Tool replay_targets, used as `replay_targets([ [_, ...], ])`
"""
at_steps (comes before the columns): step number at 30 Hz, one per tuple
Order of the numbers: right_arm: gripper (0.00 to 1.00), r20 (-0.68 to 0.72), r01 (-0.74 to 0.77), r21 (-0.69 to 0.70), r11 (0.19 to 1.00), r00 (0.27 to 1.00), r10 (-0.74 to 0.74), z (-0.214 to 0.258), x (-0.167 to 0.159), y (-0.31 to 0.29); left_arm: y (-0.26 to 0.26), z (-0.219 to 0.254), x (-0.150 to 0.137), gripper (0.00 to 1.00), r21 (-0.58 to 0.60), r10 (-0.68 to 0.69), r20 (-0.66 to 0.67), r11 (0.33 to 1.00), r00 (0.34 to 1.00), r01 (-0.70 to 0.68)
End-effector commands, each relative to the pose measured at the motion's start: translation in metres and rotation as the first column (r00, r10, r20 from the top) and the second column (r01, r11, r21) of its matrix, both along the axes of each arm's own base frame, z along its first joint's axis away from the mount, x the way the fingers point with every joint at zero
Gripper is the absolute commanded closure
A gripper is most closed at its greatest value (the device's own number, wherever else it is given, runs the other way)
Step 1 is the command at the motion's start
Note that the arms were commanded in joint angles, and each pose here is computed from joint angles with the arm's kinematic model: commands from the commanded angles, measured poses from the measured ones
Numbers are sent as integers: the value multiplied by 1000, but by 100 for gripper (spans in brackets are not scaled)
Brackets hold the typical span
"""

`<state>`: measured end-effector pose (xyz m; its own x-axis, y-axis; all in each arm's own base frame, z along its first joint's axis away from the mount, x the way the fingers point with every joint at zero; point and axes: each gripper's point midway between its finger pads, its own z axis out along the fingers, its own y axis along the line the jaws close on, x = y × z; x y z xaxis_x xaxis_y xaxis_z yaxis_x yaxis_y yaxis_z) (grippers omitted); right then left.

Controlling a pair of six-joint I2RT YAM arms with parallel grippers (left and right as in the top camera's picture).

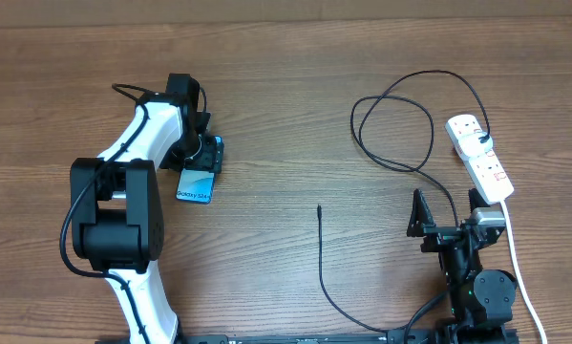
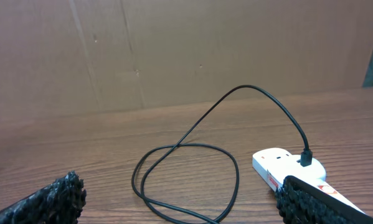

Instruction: Plug charger to phone and switch on socket

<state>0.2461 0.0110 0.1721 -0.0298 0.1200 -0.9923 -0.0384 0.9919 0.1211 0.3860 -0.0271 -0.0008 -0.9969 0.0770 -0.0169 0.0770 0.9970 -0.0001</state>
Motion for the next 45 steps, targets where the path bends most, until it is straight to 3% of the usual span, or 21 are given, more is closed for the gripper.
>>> replay_targets([
  [1, 0, 4, 8, -4, 1000, 1000, -8, -2, 0, -2, -1, -15, -13, 22, -24, -11, -50, 1000, 999, 10],
  [45, 0, 4, 8, -4, 1000, 1000, -8, -2, 0, -2, 1, -15, -12, 22, -24, -12, -43, 1000, 999, 11],
])
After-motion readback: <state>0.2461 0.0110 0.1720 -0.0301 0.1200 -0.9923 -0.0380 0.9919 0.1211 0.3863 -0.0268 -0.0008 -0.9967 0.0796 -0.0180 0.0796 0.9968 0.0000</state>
